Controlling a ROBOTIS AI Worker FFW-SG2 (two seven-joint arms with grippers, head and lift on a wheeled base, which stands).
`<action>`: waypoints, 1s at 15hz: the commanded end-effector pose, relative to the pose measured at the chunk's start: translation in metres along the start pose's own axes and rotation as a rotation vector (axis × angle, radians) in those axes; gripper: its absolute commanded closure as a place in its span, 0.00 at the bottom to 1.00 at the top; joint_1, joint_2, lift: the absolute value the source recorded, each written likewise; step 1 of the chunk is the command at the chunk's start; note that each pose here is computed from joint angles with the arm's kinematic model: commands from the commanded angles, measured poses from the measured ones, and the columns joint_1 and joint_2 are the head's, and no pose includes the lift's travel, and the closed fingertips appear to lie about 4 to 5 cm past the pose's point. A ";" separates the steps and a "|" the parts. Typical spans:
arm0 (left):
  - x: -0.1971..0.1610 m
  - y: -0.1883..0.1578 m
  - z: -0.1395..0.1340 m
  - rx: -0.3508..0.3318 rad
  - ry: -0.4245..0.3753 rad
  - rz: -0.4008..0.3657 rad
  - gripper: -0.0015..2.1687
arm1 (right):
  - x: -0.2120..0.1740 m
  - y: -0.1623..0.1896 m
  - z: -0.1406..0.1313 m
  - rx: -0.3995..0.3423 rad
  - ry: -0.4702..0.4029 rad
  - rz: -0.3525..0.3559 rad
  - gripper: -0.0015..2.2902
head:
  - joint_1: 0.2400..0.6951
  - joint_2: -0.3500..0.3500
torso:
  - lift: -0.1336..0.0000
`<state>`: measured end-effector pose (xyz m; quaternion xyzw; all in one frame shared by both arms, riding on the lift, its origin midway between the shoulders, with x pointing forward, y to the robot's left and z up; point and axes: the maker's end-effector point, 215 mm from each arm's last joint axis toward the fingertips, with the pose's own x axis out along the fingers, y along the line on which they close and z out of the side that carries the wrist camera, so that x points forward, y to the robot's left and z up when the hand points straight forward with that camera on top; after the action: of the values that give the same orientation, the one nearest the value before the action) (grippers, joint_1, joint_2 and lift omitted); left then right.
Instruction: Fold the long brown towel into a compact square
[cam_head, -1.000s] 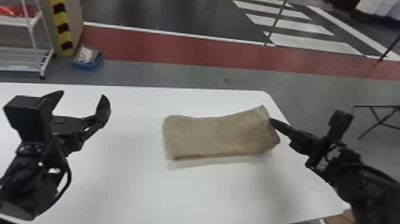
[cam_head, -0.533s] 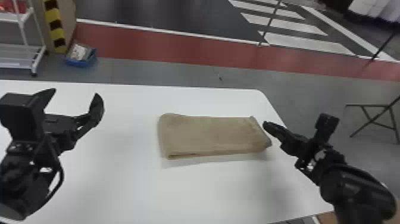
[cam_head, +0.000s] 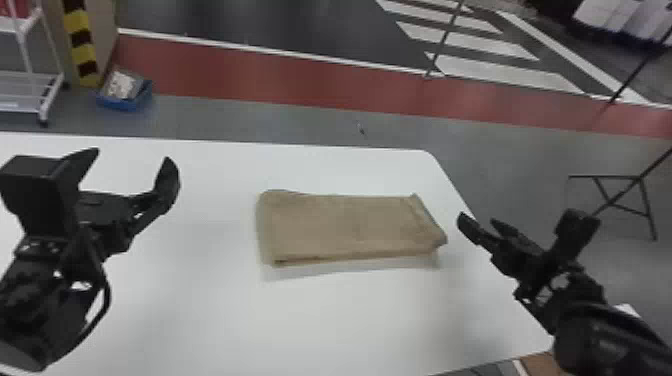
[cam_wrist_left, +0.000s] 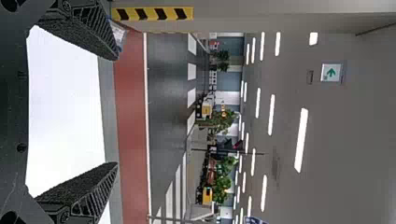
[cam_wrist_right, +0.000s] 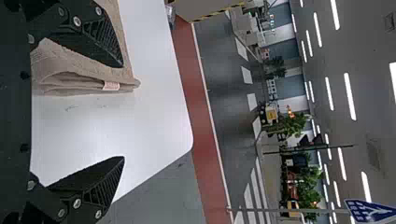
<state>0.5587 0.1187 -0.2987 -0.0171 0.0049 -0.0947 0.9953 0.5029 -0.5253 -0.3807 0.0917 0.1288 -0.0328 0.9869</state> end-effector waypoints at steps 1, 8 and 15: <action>0.002 -0.029 -0.017 -0.034 0.053 -0.039 0.04 | -0.022 -0.007 0.004 -0.042 -0.068 -0.014 0.03 | 1.00 0.00 | 0.07; -0.006 -0.133 -0.090 -0.223 0.232 -0.170 0.10 | -0.102 0.012 0.025 -0.232 -0.276 -0.044 0.04 | 1.00 0.00 | 0.07; -0.018 -0.181 -0.136 -0.246 0.359 -0.239 0.09 | -0.129 0.015 0.010 -0.252 -0.304 -0.053 0.04 | 1.00 0.00 | 0.07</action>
<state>0.5065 -0.0554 -0.4275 -0.1217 0.1893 -0.2090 0.9517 0.3864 -0.5090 -0.3339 -0.0409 -0.0148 -0.0552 0.9975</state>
